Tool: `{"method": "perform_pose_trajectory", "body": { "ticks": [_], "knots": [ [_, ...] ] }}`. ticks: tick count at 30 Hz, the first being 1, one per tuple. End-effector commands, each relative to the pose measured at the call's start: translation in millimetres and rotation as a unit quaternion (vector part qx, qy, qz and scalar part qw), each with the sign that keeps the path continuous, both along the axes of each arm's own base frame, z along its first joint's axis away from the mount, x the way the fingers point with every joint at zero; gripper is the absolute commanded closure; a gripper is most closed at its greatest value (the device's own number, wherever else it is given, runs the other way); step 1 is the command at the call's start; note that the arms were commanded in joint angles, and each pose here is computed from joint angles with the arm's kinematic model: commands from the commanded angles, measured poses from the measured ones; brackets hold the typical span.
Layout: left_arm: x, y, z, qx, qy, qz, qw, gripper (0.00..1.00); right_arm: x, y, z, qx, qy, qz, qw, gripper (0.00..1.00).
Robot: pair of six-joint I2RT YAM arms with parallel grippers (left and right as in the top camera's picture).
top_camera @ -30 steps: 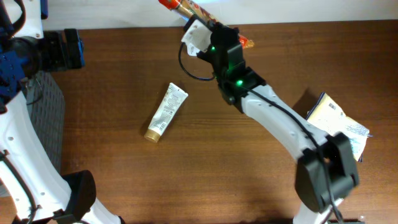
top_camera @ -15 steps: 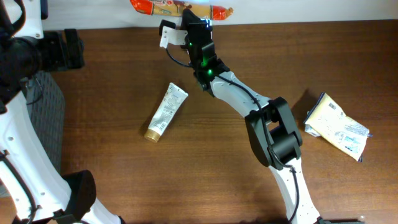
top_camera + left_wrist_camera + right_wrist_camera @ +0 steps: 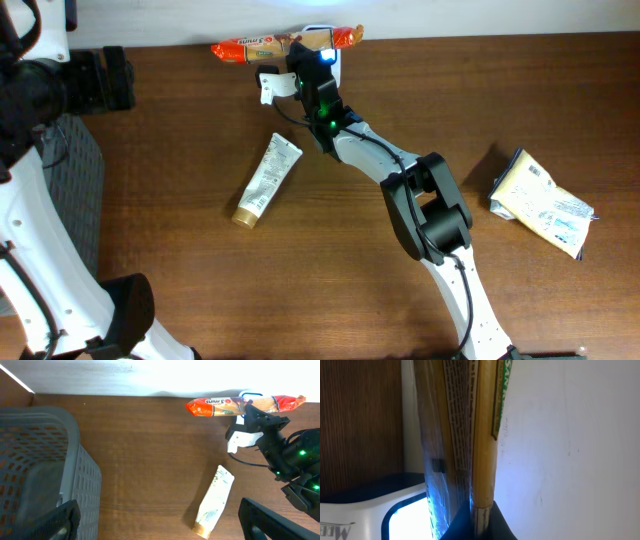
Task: Scan the item barcode
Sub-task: 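Hold the pasta package over the barcode scanner with the right gripper, then place the pasta package upright at the table's right and release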
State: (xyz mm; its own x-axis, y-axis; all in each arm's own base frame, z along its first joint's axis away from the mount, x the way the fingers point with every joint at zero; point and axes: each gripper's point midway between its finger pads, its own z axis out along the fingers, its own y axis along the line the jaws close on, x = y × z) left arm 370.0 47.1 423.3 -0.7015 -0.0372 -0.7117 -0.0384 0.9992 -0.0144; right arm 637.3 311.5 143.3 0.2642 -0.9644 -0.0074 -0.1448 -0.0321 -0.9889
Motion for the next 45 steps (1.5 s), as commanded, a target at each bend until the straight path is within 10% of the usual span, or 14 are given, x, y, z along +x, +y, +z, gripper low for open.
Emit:
{"method": "perform_pose_trajectory", "body": {
  "ticks": [1, 11, 18, 22, 27, 33, 38, 39, 40, 45],
  "knots": [
    [-1, 1, 1, 0.002, -0.002, -0.004, 1.000, 0.01, -3, 14, 69, 0.038, -0.062, 0.011, 0.997, 0.96],
    [-1, 1, 1, 0.002, -0.002, -0.004, 1.000, 0.01, -23, 25, 118, 0.106, -0.051, 0.023, 0.993, 0.96],
    [-1, 1, 1, 0.002, -0.002, -0.004, 1.000, 0.01, -85, -22, 183, 0.238, 0.117, -0.055, 0.963, 0.96],
    [-1, 1, 1, 0.002, -0.002, -0.004, 1.000, 0.01, -150, -64, 178, 0.349, 0.269, -0.151, 0.885, 0.96],
    [-1, 1, 1, 0.002, -0.002, -0.004, 1.000, 0.01, -220, -133, 123, 0.435, 0.427, -0.344, 0.714, 0.96],
    [-1, 1, 1, 0.002, -0.002, -0.004, 1.000, 0.01, -268, -248, 37, 0.431, 0.488, -0.561, 0.512, 0.96],
    [-1, 1, 1, 0.002, -0.002, -0.004, 1.000, 0.01, -273, -343, -29, 0.469, 0.442, -0.637, 0.424, 0.96],
    [-1, 1, 1, 0.002, -0.002, -0.004, 1.000, 0.01, -272, -359, -32, 0.486, 0.432, -0.640, 0.409, 0.64],
    [-1, 1, 1, 0.002, -0.002, -0.004, 1.000, 0.01, -269, -352, -31, 0.513, 0.453, -0.618, 0.387, 0.05],
    [-1, 1, 1, 0.002, -0.002, -0.004, 1.000, 0.01, -241, -276, 34, 0.583, 0.562, -0.450, 0.377, 0.01]
  ]
}}
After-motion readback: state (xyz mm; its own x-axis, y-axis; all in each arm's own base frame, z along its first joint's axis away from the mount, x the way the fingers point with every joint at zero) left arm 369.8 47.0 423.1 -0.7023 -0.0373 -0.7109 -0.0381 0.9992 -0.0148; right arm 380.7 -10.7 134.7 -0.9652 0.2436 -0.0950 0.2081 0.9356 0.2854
